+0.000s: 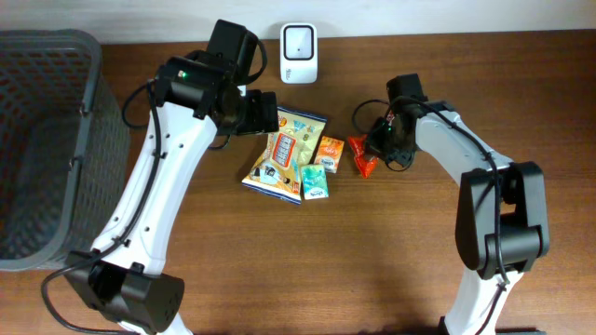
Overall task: Scan the item barcode
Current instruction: 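Raise the red bag up to the white scanner with right gripper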
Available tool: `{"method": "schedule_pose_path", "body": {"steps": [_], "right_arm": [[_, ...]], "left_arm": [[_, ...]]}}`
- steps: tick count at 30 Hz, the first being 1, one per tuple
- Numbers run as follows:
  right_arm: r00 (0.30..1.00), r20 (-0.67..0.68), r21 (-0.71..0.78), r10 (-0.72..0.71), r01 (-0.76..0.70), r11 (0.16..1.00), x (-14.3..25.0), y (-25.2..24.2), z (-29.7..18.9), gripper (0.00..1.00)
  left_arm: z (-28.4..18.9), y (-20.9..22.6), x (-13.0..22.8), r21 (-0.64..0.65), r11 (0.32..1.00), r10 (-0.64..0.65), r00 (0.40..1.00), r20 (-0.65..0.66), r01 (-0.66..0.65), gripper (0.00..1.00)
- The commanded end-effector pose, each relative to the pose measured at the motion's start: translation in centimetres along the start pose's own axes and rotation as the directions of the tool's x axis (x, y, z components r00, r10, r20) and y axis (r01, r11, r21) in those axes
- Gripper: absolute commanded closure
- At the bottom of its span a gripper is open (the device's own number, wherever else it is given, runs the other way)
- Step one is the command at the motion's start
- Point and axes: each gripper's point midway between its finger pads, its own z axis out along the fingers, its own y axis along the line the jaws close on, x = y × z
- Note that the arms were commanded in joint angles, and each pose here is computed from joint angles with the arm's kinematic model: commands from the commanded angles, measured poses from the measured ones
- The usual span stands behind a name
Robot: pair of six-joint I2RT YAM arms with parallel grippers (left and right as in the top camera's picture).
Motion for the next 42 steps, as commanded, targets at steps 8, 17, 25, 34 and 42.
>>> {"method": "schedule_pose_path", "body": {"steps": [8, 17, 25, 34, 42], "right_arm": [[0.626, -0.757, -0.607, -0.188, -0.565, 0.56, 5.7, 11.6, -15.9, 0.96], [0.603, -0.765, -0.602, -0.227, -0.542, 0.586, 7.8, 13.0, -15.7, 0.96], [0.67, -0.673, -0.703, -0.313, -0.45, 0.55, 7.6, 13.7, -15.8, 0.96], [0.906, -0.239, -0.896, -0.348, -0.068, 0.439, 1.7, 17.3, -15.3, 0.96], [0.891, 0.371, -0.712, 0.26, 0.093, 0.697, -13.2, 18.2, -14.2, 0.96]], "left_arm": [[0.3, 0.3, -0.1, -0.014, 1.0, 0.014, 1.0, -0.003, -0.014, 0.01], [0.3, 0.3, -0.1, -0.014, 1.0, 0.014, 1.0, -0.002, -0.014, 0.01], [0.3, 0.3, -0.1, -0.014, 1.0, 0.014, 1.0, -0.003, -0.014, 0.01], [0.3, 0.3, -0.1, -0.014, 1.0, 0.014, 1.0, -0.003, -0.014, 0.01], [0.3, 0.3, -0.1, -0.014, 1.0, 0.014, 1.0, -0.003, -0.014, 0.01]]}}
